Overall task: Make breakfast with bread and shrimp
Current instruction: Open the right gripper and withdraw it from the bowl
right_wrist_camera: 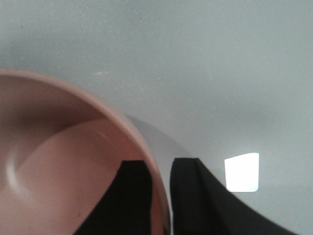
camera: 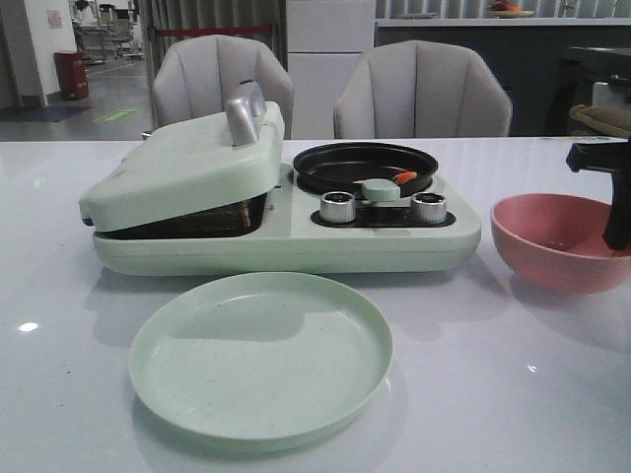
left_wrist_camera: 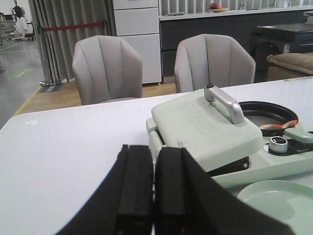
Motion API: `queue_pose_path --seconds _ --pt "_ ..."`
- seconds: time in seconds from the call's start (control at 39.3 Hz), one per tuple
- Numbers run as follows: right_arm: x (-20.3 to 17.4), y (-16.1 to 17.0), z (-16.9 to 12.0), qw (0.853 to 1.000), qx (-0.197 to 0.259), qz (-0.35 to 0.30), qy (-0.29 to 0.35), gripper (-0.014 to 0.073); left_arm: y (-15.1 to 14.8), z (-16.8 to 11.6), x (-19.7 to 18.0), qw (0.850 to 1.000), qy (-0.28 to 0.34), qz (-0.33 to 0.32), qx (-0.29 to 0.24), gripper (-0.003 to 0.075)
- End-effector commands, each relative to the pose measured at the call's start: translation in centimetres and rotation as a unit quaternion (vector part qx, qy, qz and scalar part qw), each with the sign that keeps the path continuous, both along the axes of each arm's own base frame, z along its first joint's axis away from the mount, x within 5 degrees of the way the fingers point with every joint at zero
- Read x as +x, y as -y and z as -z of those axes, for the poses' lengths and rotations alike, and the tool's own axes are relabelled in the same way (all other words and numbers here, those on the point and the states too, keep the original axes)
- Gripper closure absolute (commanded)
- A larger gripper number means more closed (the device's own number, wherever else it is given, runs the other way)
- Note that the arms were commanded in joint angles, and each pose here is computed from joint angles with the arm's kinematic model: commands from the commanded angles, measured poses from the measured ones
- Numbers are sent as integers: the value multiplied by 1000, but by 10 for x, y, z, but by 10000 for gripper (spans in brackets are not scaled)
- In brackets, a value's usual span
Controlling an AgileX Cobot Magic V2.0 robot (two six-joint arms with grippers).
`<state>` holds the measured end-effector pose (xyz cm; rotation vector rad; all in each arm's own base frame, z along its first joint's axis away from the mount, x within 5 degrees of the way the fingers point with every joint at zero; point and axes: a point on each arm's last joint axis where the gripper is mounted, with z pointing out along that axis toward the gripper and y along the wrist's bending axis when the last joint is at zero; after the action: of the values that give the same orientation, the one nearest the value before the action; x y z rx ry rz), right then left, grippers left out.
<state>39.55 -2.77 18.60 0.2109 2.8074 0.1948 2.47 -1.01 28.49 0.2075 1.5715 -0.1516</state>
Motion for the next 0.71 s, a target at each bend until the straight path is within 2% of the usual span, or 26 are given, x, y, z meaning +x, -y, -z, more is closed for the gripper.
queue_pose_path --seconds 0.0,0.1,0.2,0.33,0.56,0.69 --pt "3 2 -25 999 -12 -6 47 213 -1 -15 -6 998 52 1 -23 606" --pt "2 3 -33 999 -18 -13 45 146 -1 -15 -6 998 52 1 -23 606" --pt "3 4 -52 997 -33 -21 63 148 -1 -15 -6 998 52 1 -23 606" --pt "-5 2 -89 992 -40 -23 117 148 -1 -15 -6 998 52 1 -23 606" --pt "-31 -30 -152 969 -58 -94 222 148 -1 -15 -6 998 52 1 -23 606" --pt "-51 -49 -176 960 -28 -102 261 148 -1 -15 -6 998 52 1 -23 606"
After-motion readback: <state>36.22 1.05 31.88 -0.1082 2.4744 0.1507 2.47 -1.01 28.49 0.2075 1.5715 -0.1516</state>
